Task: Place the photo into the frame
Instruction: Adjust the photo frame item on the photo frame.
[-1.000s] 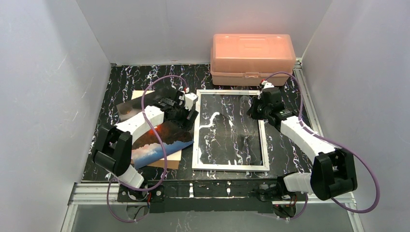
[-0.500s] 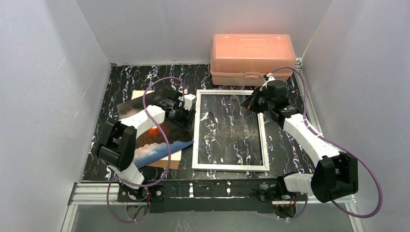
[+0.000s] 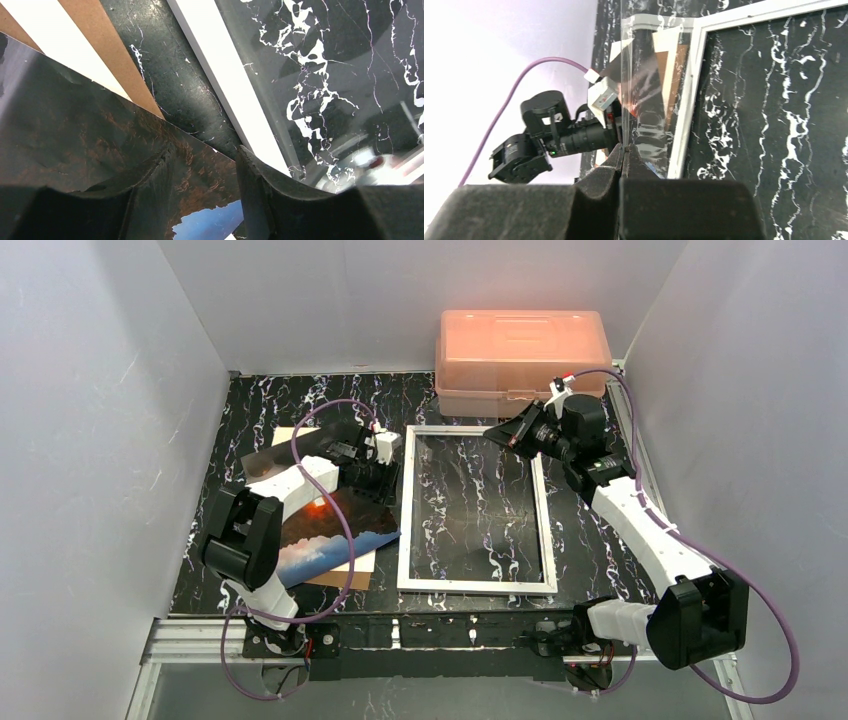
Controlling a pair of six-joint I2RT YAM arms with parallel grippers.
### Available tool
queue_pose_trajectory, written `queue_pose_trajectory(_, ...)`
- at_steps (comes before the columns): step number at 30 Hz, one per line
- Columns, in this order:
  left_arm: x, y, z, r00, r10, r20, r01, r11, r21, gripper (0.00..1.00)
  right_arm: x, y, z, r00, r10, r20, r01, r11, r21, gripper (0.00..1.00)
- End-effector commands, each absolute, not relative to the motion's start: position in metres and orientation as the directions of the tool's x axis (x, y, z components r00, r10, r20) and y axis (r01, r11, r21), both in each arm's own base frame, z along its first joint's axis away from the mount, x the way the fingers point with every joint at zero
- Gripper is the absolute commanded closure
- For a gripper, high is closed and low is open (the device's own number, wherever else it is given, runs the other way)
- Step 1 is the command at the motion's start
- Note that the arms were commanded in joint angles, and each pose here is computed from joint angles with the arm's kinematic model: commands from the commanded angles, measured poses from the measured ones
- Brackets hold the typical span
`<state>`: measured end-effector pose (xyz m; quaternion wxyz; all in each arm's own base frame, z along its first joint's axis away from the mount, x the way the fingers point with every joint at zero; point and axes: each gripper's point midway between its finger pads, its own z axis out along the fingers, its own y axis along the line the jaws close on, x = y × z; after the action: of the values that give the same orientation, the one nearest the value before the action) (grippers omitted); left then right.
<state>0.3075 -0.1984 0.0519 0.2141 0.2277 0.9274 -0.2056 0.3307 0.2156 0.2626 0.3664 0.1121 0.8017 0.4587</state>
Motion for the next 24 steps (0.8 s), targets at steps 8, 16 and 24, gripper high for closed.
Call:
queue_pose_trajectory(8,0.305,-0.198,0.051,-0.810,0.319,-0.492,0.504,0.808,-0.306,0.56,0.323,0.225,0.313,-0.699,0.569,-0.433,-0.208,0.417,0.885,0.99)
queue_pose_trajectory(16,0.302,-0.198,0.047,-0.811,0.325,-0.486,0.508,0.804,-0.310,0.57,0.321,0.229,0.331,-0.697,0.584,-0.416,-0.236,0.362,0.902,0.99)
queue_pose_trajectory(24,0.302,-0.197,0.049,-0.804,0.329,-0.495,0.515,0.802,-0.303,0.59,0.319,0.228,0.324,-0.702,0.593,-0.395,-0.217,0.351,0.911,0.99)
